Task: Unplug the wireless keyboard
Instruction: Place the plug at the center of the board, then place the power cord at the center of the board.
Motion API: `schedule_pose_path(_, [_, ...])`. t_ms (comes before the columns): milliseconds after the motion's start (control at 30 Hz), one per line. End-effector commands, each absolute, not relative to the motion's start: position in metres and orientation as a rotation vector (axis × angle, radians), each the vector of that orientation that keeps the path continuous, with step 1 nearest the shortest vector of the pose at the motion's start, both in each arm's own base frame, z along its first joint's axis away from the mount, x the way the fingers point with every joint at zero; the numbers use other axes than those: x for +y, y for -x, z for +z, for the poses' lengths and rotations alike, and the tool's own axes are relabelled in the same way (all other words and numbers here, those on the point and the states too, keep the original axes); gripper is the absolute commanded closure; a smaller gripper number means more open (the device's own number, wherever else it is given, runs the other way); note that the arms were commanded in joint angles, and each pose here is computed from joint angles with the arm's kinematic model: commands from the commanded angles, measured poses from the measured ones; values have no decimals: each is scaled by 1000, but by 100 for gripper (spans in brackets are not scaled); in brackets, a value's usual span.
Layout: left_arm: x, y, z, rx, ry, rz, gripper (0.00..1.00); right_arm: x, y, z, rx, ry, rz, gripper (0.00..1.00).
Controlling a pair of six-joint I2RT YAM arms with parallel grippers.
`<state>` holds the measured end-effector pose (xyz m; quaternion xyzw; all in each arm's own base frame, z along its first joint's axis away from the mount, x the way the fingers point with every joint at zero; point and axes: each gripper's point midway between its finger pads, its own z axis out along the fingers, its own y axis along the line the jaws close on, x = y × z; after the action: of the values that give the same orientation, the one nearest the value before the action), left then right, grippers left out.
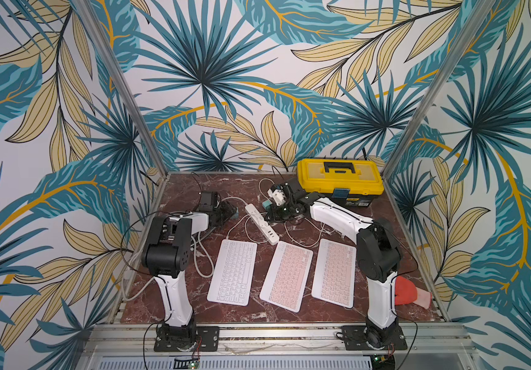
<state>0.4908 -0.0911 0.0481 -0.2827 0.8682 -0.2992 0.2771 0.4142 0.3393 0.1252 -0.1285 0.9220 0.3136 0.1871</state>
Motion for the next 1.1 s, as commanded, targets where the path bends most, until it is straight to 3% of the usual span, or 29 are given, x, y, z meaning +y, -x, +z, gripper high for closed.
schedule_pose_path(0, [-80, -474, 32, 2370, 848, -784, 36, 334, -425, 107, 2640, 319, 790, 93])
schedule_pose_path(233, [-79, -469, 64, 2318, 806, -811, 31, 329, -434, 101, 2658, 337, 680, 91])
schedule_pose_path(533, [-62, -435, 108, 2229, 750, -649, 32, 358, -412, 116, 2621, 549, 636, 91])
schedule_pose_path(767, [-63, -384, 97, 2309, 805, -448, 34, 387, -407, 112, 2633, 585, 612, 90])
schedule_pose_path(1067, [-50, -323, 70, 2345, 975, -403, 39, 427, -405, 98, 2658, 573, 675, 90])
